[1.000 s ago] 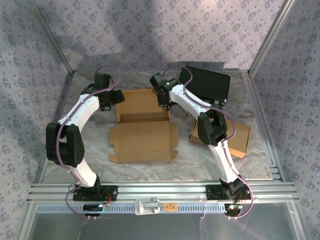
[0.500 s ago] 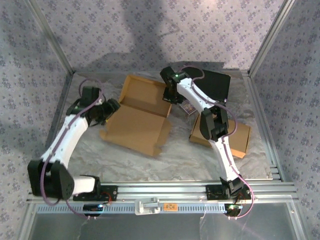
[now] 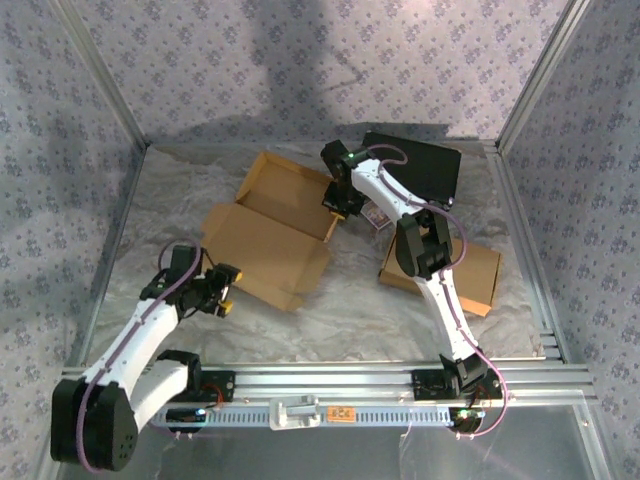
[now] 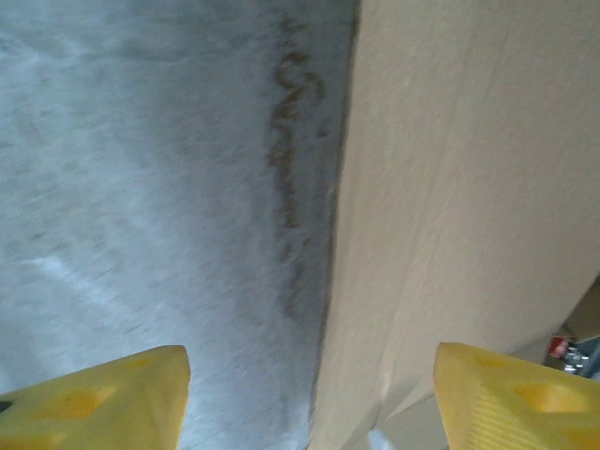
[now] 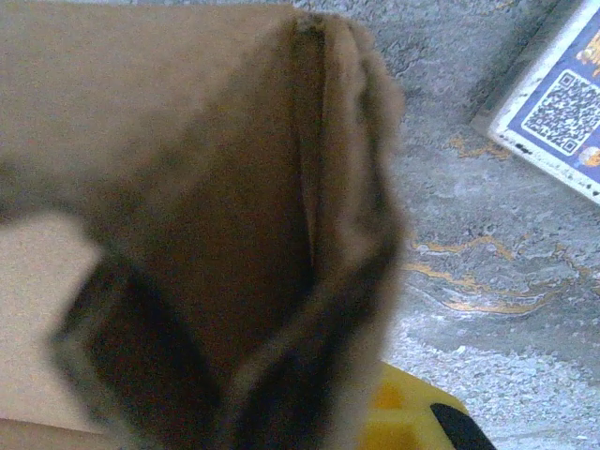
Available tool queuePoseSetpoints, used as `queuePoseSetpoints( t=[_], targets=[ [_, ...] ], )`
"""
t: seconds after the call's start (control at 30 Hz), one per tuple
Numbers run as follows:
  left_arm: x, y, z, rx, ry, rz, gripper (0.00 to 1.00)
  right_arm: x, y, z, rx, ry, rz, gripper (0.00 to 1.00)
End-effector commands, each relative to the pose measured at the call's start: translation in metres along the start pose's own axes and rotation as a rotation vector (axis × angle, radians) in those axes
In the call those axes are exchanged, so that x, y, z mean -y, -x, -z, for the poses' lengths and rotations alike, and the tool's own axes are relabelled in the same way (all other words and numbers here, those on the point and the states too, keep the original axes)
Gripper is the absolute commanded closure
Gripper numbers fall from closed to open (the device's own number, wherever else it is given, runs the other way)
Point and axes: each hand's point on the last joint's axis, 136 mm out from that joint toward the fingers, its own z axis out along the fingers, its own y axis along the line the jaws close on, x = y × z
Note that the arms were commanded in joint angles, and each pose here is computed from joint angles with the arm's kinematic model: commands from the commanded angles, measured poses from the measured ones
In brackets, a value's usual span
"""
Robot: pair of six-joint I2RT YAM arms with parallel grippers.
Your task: Fold the paper box
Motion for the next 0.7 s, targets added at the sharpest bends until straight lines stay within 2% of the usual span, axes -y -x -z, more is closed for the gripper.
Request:
queuePoseSetpoints(
  t=[0.0, 0.17, 0.27, 0.37, 0.43, 0.5, 0.67],
  targets=[
    [0.039, 0.004, -0.005, 0.010, -0.134, -0.033, 0.32, 0.000, -0.008, -0.004, -0.041, 0.003, -0.026, 1.00],
    [0.050, 0.012, -0.018, 0.032, -0.164, -0.071, 0.38, 0.001, -0.011, -0.006, -0.053, 0.005, -0.024, 1.00],
    [0.052, 0.015, -0.021, 0.043, -0.157, -0.086, 0.48, 0.001, -0.010, -0.007, -0.054, 0.008, -0.025, 1.00],
    [0.058, 0.020, -0.012, 0.079, -0.145, -0.122, 0.66, 0.000, -0.010, -0.006, -0.051, 0.011, -0.021, 1.00],
    [0.059, 0.022, -0.001, 0.111, -0.111, -0.146, 0.89, -0.002, -0.010, -0.005, -0.048, 0.014, -0.019, 1.00],
    [0.059, 0.027, 0.014, 0.152, -0.056, -0.163, 1.00, -0.005, -0.013, -0.004, -0.048, 0.020, -0.013, 1.00],
    [0.066, 0.038, 0.058, 0.253, 0.063, -0.242, 1.00, -0.011, -0.034, -0.003, -0.088, 0.017, -0.033, 1.00]
  ],
)
